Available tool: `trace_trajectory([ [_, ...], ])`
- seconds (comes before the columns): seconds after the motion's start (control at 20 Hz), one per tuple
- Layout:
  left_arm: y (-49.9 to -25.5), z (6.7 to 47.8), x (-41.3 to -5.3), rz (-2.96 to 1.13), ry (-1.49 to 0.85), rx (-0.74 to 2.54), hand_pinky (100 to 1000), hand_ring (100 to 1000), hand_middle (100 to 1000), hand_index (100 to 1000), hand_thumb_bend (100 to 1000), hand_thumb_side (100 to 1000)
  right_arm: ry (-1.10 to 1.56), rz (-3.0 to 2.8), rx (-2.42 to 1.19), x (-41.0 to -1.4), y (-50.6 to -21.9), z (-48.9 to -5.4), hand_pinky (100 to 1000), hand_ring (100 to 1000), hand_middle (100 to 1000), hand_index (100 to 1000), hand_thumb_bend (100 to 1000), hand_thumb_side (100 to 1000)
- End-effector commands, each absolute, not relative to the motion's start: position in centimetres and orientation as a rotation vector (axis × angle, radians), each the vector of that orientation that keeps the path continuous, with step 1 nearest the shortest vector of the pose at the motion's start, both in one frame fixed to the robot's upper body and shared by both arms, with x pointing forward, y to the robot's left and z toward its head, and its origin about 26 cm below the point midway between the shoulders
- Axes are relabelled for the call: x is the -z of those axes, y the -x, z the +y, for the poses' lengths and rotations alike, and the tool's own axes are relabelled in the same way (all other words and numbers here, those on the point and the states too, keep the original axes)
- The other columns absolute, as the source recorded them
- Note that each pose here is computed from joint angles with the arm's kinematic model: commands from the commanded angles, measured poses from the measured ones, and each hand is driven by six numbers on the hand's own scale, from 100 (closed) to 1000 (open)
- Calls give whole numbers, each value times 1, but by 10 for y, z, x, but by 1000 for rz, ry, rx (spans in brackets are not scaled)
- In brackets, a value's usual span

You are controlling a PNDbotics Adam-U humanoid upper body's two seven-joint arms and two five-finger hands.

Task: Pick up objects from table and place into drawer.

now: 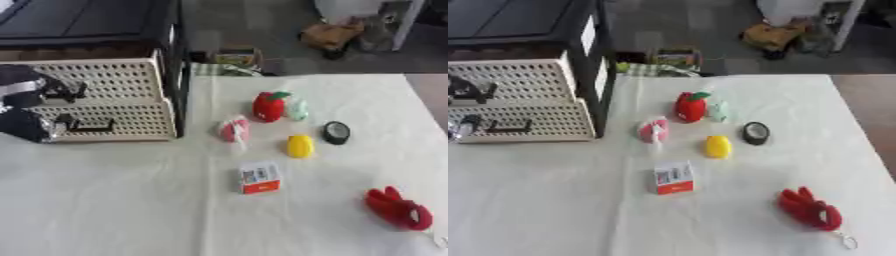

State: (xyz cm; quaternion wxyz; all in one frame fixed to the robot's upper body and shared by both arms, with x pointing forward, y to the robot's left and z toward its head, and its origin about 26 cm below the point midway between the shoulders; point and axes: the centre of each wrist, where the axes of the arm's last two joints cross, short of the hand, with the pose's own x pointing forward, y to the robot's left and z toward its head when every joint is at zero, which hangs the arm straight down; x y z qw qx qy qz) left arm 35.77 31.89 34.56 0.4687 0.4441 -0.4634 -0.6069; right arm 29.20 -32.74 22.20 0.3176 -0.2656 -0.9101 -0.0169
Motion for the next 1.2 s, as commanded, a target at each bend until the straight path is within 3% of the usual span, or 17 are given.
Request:
trace_trajectory([
  [0.05, -348, 324, -358, -1130, -1143, 1480, 100, 100, 100, 822, 105, 408, 707, -2423, 45, -230, -289, -329, 737, 519, 478, 736, 100, 699],
  [1.2, -313, 324, -341, -1198, -1147, 1425, 100, 100, 100, 813, 105, 408, 700, -2425, 56, -230, -289, -328, 740, 522, 478, 736, 100, 700],
])
